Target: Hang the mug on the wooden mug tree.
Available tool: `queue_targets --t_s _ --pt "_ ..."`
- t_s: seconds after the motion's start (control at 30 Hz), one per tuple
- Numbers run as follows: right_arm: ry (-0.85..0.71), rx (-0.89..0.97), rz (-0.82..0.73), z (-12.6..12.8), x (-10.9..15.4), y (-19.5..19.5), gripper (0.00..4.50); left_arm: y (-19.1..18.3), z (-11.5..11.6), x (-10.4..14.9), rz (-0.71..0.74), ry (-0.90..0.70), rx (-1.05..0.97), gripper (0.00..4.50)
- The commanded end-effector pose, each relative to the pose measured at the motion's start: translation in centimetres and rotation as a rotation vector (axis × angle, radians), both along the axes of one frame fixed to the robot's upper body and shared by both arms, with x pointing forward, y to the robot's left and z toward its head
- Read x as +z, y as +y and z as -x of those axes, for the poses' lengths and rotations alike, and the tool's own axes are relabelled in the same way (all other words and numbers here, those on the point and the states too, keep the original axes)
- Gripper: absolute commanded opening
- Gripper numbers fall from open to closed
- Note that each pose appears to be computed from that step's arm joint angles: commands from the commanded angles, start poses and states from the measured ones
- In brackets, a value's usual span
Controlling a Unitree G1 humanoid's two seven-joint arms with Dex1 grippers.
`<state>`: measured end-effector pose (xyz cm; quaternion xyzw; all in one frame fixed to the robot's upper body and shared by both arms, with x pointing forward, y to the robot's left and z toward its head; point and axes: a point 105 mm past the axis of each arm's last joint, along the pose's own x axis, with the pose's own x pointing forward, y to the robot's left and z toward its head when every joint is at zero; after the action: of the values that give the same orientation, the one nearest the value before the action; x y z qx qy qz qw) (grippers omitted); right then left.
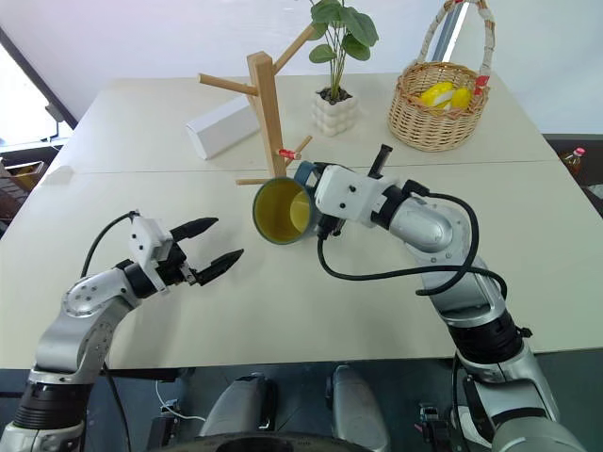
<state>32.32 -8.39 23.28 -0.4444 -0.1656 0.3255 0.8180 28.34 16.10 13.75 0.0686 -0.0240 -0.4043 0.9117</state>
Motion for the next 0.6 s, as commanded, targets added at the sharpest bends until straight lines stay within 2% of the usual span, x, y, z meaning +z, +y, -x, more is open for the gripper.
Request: queue_targets --t_s 0.03,0.6 --pt "-0.065 0.004 -0.015 0.2 2.1 0.4 0.03 -0.1 0.5 2.5 0.030 -0.049 -0.040 4.50" --pt "-0.034 0.002 0.004 -1.1 2.9 1.7 0.03 -0.7 1.4 4.7 0.077 -0.035 -0.113 4.50"
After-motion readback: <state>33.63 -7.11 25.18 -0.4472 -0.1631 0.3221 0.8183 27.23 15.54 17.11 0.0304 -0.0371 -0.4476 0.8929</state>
